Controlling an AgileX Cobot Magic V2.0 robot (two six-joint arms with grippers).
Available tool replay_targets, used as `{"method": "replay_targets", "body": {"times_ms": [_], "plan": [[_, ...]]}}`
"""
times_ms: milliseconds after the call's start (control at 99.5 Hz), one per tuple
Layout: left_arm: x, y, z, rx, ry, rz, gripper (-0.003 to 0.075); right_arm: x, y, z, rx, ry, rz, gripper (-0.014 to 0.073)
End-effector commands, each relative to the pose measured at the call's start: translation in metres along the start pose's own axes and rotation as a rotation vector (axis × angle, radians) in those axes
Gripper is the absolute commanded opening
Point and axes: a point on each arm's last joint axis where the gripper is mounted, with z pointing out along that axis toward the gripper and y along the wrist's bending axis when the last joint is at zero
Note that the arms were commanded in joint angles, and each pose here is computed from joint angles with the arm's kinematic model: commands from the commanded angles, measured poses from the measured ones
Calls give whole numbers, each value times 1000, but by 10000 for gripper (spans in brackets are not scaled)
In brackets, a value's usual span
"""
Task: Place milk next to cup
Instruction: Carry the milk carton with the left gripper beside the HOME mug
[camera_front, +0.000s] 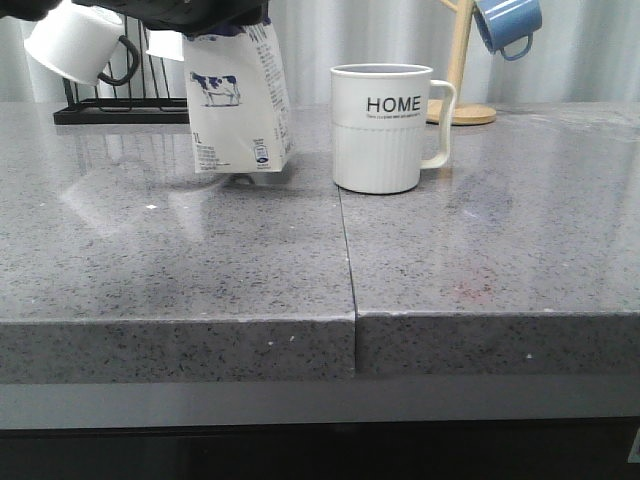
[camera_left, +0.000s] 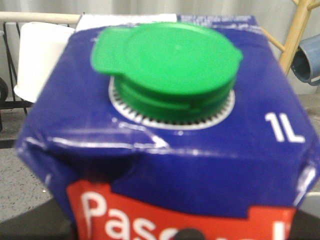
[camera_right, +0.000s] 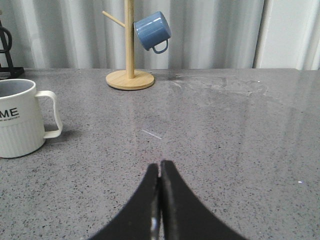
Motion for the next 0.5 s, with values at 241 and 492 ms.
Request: {"method": "replay_targets", "body": {"times_ms": [241,492], "plan": [[-43,-7,-7,-36,-213,-24,130,-15,1,-1,-3,-97,-8,-122],[-40,-10,-7,-26,-192,-5,369,-15,1,-1,-3,-97,-8,-122]]}}
